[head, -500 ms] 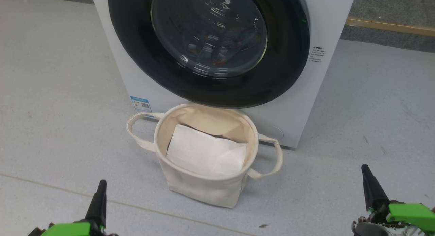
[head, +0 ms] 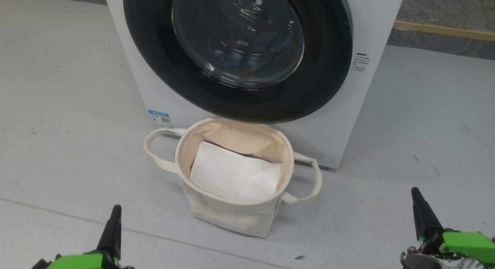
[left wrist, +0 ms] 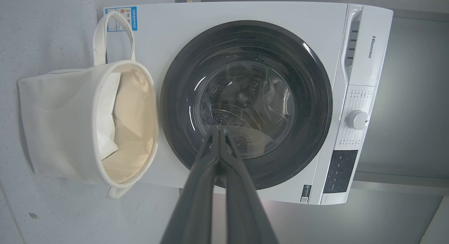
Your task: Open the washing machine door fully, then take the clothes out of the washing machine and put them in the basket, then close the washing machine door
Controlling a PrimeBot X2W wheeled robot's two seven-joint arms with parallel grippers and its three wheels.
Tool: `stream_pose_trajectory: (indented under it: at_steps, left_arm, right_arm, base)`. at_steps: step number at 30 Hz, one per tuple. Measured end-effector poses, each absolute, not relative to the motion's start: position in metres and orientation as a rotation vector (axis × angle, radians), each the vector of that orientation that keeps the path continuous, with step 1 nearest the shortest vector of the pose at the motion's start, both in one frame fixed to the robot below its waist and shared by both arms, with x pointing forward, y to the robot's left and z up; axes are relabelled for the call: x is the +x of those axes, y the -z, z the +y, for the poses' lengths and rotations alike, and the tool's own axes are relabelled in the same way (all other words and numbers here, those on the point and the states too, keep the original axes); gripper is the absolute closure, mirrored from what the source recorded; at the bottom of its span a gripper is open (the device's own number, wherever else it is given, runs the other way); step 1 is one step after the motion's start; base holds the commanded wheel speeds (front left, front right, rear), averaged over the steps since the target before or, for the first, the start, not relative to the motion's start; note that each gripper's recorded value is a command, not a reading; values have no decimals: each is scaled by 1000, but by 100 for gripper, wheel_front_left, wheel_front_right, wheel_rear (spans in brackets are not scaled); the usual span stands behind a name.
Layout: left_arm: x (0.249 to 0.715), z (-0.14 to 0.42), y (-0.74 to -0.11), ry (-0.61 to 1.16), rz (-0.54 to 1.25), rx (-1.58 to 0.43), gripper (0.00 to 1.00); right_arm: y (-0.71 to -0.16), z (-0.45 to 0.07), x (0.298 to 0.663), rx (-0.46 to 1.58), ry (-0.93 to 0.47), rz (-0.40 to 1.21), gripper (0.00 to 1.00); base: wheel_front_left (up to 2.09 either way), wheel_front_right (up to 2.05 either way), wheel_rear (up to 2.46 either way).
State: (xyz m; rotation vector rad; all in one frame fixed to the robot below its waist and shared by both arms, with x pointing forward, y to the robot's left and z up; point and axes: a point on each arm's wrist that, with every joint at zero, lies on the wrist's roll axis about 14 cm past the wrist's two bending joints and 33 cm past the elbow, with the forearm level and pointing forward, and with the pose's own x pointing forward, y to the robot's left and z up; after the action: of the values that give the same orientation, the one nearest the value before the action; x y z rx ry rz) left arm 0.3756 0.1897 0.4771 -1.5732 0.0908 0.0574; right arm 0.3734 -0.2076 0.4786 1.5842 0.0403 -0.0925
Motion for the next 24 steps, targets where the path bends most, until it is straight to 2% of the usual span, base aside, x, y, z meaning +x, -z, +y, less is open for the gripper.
stream_pose_trajectory:
  at_steps: [24]
  left_arm:
    - [376, 190, -477, -57, 91, -1573, 100]
  right_arm:
    - [-479, -208, 373, 1584, 93, 40, 100]
  base:
    - [0, 0, 0]
